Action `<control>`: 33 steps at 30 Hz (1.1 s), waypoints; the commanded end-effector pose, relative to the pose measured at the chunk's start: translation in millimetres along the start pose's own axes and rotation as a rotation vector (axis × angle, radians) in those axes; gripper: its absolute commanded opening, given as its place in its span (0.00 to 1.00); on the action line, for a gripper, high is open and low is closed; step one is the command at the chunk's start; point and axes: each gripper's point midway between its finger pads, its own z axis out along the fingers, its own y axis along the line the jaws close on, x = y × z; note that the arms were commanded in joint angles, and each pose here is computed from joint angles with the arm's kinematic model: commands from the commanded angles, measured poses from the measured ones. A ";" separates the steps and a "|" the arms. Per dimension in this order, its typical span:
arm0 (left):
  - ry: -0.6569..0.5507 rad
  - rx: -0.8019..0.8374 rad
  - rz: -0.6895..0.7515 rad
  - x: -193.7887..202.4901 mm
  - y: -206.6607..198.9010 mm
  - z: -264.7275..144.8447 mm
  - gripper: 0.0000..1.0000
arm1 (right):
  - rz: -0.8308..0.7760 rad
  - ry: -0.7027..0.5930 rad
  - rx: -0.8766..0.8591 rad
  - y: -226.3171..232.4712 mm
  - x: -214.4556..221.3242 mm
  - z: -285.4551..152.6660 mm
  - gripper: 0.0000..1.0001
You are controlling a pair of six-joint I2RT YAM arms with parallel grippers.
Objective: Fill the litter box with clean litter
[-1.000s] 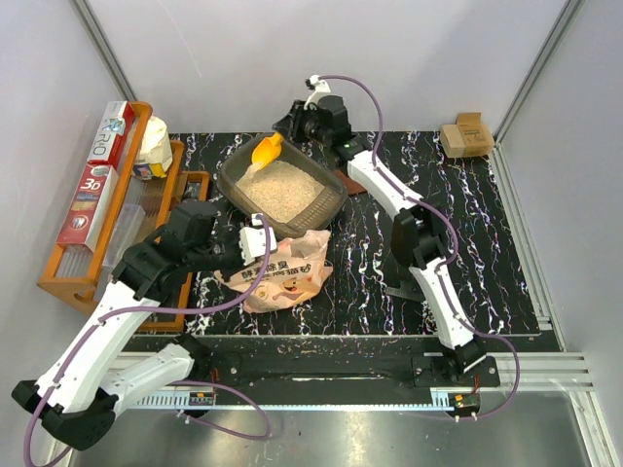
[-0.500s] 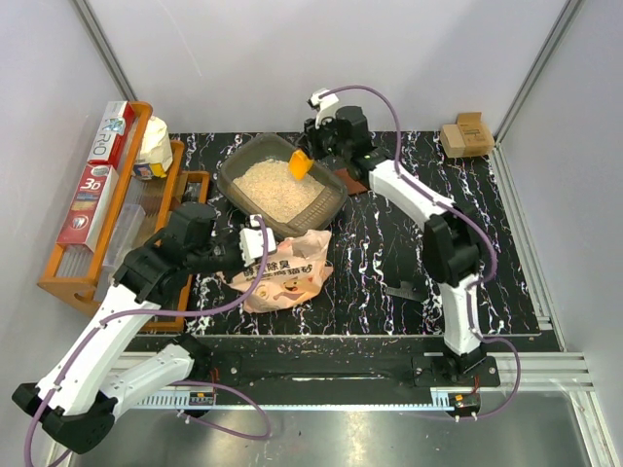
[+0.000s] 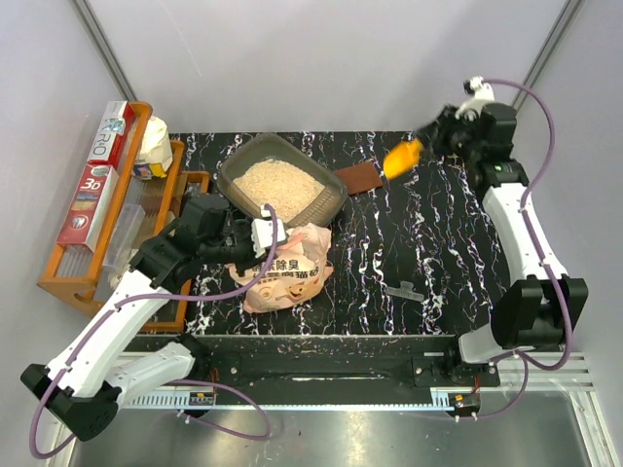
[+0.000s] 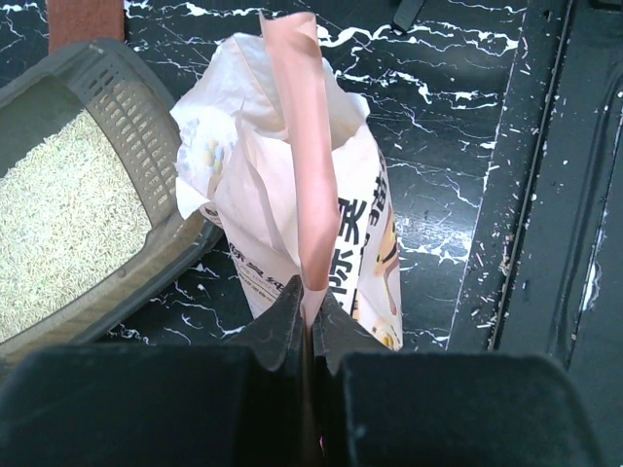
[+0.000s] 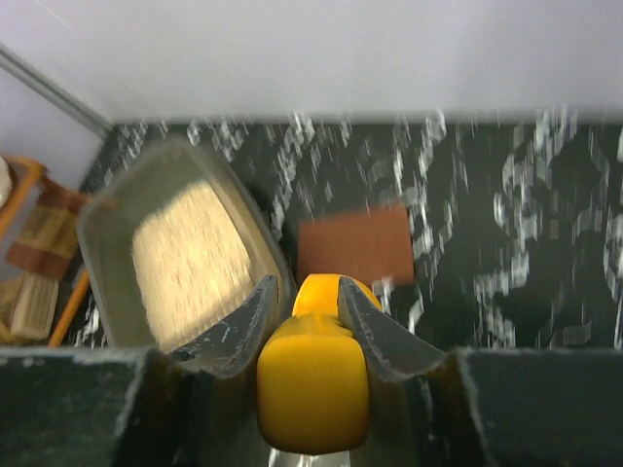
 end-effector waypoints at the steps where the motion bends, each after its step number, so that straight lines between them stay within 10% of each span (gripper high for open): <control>1: -0.162 0.001 0.119 -45.3 8.7 2.3 0.00 | 0.237 0.315 -0.065 -13.7 89.9 -39.2 0.10; 22: -0.181 -0.007 0.077 -40.8 10.8 14.7 0.00 | 0.463 0.615 -0.260 -37.3 234.0 -43.2 0.02; 33: -0.173 -0.005 0.080 -43.6 14.0 16.1 0.00 | 0.448 0.618 0.004 -111.5 257.1 -40.3 0.44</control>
